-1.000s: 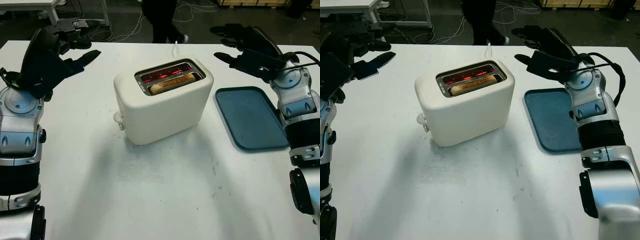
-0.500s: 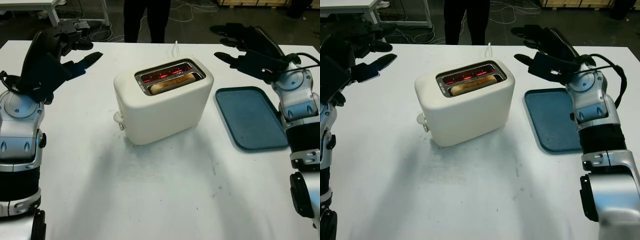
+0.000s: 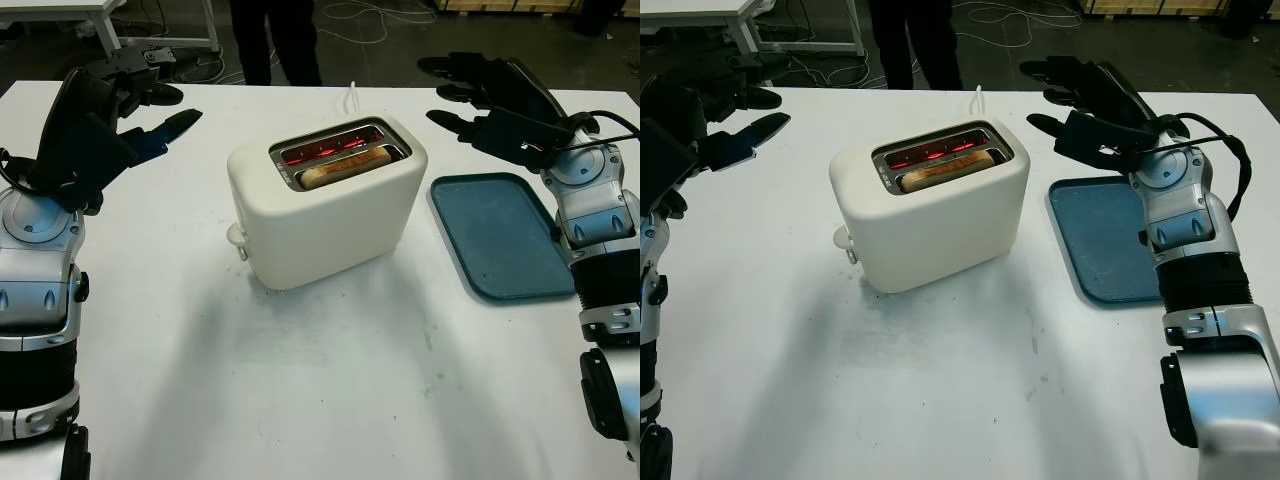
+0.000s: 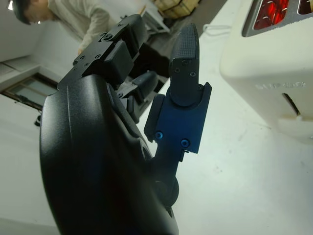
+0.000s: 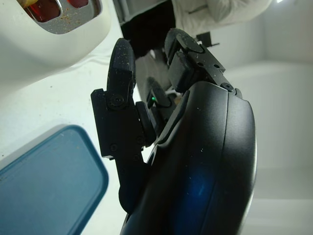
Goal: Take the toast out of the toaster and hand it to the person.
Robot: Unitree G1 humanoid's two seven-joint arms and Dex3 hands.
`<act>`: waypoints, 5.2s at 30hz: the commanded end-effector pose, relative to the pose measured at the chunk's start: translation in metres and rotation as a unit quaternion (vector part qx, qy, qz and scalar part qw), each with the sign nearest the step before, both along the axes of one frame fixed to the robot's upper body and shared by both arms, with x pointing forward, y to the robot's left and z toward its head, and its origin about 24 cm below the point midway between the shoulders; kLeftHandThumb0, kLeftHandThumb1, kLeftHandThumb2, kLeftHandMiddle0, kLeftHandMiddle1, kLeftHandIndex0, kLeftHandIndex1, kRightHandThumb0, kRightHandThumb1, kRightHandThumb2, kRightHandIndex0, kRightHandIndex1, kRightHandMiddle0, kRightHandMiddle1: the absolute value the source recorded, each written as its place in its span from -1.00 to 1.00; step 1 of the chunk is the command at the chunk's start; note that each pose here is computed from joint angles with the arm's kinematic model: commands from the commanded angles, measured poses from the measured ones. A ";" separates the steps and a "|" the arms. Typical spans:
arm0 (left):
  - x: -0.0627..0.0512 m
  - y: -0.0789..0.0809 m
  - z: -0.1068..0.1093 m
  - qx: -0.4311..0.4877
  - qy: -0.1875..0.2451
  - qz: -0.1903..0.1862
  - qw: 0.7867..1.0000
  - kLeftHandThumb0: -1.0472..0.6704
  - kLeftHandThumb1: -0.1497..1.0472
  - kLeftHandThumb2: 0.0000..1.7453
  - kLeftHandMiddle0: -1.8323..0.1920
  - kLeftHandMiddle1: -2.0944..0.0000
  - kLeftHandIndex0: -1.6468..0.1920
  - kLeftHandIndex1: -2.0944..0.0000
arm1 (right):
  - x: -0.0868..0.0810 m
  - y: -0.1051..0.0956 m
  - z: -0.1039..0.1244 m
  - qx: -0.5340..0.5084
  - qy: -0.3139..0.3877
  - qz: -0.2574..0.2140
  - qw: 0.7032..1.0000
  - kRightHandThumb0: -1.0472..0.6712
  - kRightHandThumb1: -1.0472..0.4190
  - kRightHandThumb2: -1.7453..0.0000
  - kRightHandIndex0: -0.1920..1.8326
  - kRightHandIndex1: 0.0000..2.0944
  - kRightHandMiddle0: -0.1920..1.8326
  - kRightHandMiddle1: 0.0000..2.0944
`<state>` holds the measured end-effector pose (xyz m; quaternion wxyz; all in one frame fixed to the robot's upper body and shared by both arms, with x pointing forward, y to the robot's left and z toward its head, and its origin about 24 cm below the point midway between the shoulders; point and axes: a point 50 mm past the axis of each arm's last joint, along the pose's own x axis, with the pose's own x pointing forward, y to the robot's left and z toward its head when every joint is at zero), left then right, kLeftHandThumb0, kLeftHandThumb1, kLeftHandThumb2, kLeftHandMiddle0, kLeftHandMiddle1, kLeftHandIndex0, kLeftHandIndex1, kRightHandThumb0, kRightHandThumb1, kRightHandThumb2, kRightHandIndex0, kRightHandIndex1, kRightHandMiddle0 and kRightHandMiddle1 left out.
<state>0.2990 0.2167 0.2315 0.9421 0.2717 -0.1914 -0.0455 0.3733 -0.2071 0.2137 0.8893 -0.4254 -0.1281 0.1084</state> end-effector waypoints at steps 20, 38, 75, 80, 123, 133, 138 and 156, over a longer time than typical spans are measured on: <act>0.000 0.000 0.001 0.005 -0.002 0.002 1.000 -0.36 0.79 -0.71 0.63 0.06 0.23 0.78 | -0.003 0.002 0.001 -0.005 -0.002 0.003 1.000 -0.25 -0.83 0.54 -0.27 -0.99 -0.39 -1.00; 0.002 0.000 0.002 0.005 -0.002 -0.002 1.000 -0.36 0.79 -0.72 0.63 0.04 0.26 0.74 | -0.004 0.003 0.000 -0.005 -0.006 0.002 1.000 -0.26 -0.83 0.56 -0.26 -0.99 -0.39 -1.00; 0.002 0.001 -0.003 -0.006 0.011 0.006 1.000 -0.34 0.79 -0.71 0.64 0.06 0.32 0.65 | -0.004 0.004 0.000 -0.009 -0.005 0.003 1.000 -0.24 -0.83 0.55 -0.29 -1.00 -0.39 -1.00; 0.003 0.001 -0.002 -0.003 0.009 0.004 1.000 -0.35 0.79 -0.72 0.64 0.06 0.32 0.64 | -0.004 0.003 0.000 -0.009 -0.005 0.003 1.000 -0.25 -0.83 0.55 -0.29 -1.00 -0.38 -0.99; 0.003 0.000 -0.001 0.001 0.006 0.003 1.000 -0.35 0.79 -0.71 0.64 0.05 0.38 0.53 | -0.005 0.003 -0.001 0.003 -0.003 0.006 1.000 -0.20 -0.83 0.56 -0.33 -0.98 -0.39 -0.99; 0.003 0.000 -0.001 -0.008 0.008 0.003 1.000 -0.35 0.79 -0.72 0.64 0.05 0.39 0.52 | -0.007 -0.003 0.059 0.089 -0.114 0.051 0.988 -0.20 -0.60 0.98 -0.21 -0.92 -0.23 -0.92; 0.003 0.001 -0.002 -0.007 0.011 0.005 1.000 -0.35 0.79 -0.72 0.64 0.06 0.40 0.51 | -0.011 0.006 0.098 0.102 -0.149 0.111 0.977 -0.19 -0.44 0.99 -0.14 -0.86 -0.16 -0.89; 0.004 0.000 -0.002 -0.010 0.010 0.006 1.000 -0.36 0.79 -0.73 0.64 0.04 0.41 0.48 | -0.013 0.080 0.085 -0.104 -0.128 0.226 0.960 -0.67 -0.37 1.00 -0.52 -0.03 -0.40 -0.36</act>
